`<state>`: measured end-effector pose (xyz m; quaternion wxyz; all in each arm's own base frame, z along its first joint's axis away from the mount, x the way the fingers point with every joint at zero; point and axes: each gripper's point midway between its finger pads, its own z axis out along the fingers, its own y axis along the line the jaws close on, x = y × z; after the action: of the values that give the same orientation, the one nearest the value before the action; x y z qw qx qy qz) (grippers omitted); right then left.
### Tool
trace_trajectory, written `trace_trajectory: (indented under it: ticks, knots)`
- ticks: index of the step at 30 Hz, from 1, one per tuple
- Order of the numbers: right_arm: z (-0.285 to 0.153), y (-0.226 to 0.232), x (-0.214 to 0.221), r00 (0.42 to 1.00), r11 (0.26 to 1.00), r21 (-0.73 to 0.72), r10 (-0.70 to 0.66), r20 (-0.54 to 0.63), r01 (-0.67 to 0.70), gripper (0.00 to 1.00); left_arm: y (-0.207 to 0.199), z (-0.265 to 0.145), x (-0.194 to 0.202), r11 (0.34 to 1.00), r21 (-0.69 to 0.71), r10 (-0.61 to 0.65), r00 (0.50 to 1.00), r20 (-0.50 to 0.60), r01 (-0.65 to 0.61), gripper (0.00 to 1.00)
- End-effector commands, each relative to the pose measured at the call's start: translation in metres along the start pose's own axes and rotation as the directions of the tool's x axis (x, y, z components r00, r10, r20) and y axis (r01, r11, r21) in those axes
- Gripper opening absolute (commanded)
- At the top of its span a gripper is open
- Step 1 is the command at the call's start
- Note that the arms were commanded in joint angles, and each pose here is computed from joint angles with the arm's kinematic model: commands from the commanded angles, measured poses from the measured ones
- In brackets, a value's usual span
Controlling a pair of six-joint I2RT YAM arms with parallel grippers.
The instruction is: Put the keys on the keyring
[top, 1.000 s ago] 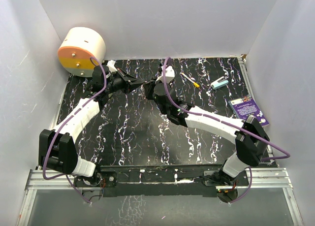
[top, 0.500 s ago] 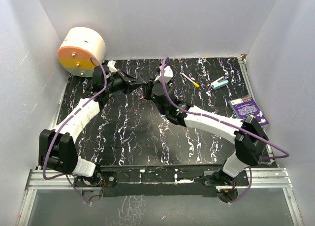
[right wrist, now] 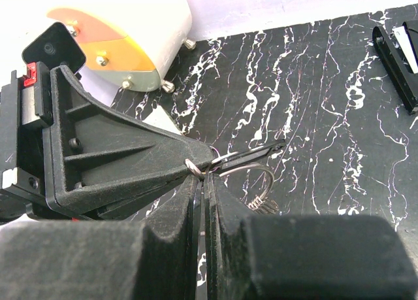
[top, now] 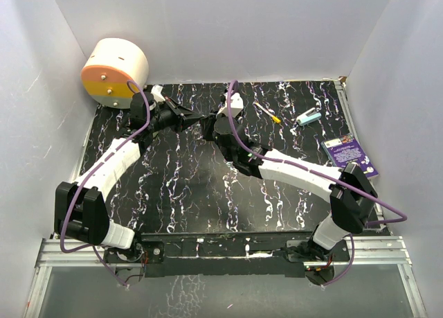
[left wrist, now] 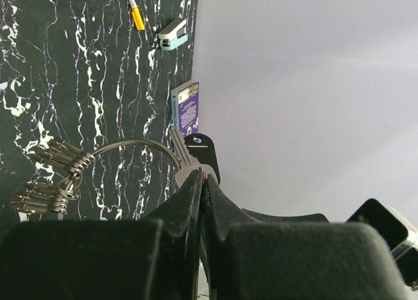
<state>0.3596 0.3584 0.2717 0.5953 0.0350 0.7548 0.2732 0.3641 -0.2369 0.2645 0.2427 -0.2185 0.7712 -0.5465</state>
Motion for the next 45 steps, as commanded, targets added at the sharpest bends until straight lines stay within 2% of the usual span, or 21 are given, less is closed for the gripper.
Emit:
trace_trajectory:
  ticks: [1,17,45]
  knots:
    - [-0.004,0.004,-0.048,0.988,0.996,0.003,0.083,0.132,-0.084,0.08,-0.025,-0.013,0.018,0.997,0.068,0.047,0.997,-0.060,-0.043,0.00]
    - [-0.012,0.002,-0.052,0.987,0.996,-0.004,0.087,0.135,-0.088,0.08,-0.013,-0.012,0.016,0.998,0.042,0.045,0.998,-0.046,-0.043,0.00]
    - [-0.004,0.014,-0.042,0.990,0.994,-0.051,0.097,0.101,-0.092,0.08,-0.018,-0.012,0.014,0.997,0.058,0.057,0.998,-0.036,-0.055,0.00]
